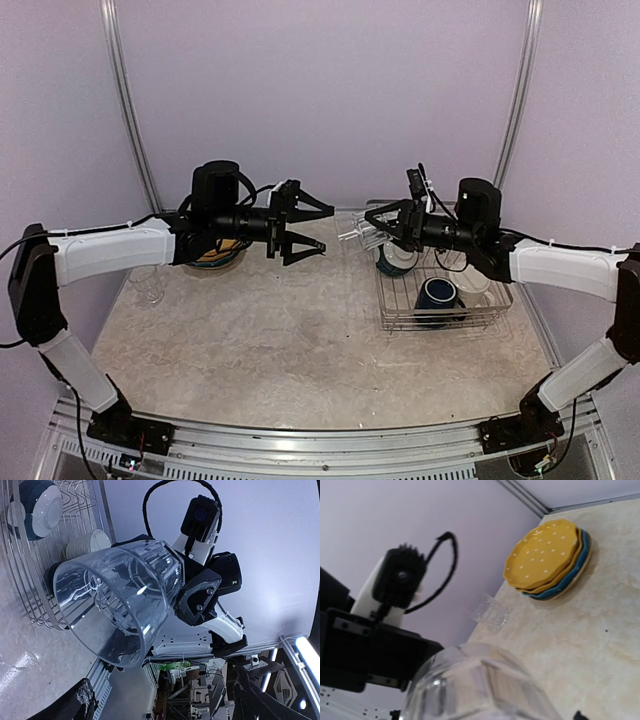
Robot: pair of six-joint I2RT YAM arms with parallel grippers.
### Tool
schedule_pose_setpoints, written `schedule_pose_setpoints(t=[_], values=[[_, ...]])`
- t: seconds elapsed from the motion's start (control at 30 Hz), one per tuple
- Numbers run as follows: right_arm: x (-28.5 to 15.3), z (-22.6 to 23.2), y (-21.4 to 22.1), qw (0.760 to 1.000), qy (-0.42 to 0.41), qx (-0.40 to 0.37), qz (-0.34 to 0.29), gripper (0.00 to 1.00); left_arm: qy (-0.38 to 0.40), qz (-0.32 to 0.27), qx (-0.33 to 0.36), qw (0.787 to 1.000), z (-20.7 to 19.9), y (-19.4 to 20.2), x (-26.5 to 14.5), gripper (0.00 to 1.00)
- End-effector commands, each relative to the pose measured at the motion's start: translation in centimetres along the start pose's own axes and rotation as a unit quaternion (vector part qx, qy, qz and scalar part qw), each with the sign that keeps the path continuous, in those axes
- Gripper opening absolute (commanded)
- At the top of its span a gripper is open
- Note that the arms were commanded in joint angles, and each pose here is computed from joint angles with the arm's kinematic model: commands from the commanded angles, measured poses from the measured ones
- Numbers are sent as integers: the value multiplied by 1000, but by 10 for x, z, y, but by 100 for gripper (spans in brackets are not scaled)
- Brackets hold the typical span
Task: Unload the mixed dishes from the dish rack
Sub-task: Pass from the right arm to the left
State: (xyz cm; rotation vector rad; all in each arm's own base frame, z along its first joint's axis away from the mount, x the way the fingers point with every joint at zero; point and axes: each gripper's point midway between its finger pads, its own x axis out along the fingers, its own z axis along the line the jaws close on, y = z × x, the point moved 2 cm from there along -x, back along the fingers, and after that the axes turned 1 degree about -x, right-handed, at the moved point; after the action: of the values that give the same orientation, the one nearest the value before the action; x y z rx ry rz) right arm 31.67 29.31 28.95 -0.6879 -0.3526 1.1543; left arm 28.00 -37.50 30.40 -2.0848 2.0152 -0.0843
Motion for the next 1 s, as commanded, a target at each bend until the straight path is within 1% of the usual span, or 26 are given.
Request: schedule_pose_setpoints(t=[0.0, 0.17, 0.43, 0.57, 0.67, 0.7, 0.77, 0.87, 0.97], values=[[10, 13, 4, 999, -38, -2, 2, 34, 46, 17, 10, 999, -15, -1, 8, 90], [22, 21, 15, 998, -65, 11, 10, 33, 65, 26, 1, 998, -15, -2, 14, 79], [34, 26, 21, 996, -86, 16, 8, 32, 81, 30, -17, 996, -8, -5, 21, 57], [37, 24, 24, 996, -88, 21, 12, 32, 81, 29, -19, 996, -7, -6, 21, 42], [38, 23, 25, 996, -87, 22, 13, 34, 80, 29, -22, 996, -5, -6, 22, 25], [38, 21, 26, 996, -84, 22, 14, 35, 79, 29, -23, 996, -4, -7, 21, 22], [39, 18, 26, 997, -77, 21, 15, 38, 79, 27, -26, 996, -2, -8, 20, 16], [40, 14, 29, 997, -68, 18, 21, 50, 77, 24, -28, 996, 0, -9, 18, 8], [40, 11, 30, 998, -57, 14, 23, 70, 73, 19, -28, 997, 2, -11, 13, 0]])
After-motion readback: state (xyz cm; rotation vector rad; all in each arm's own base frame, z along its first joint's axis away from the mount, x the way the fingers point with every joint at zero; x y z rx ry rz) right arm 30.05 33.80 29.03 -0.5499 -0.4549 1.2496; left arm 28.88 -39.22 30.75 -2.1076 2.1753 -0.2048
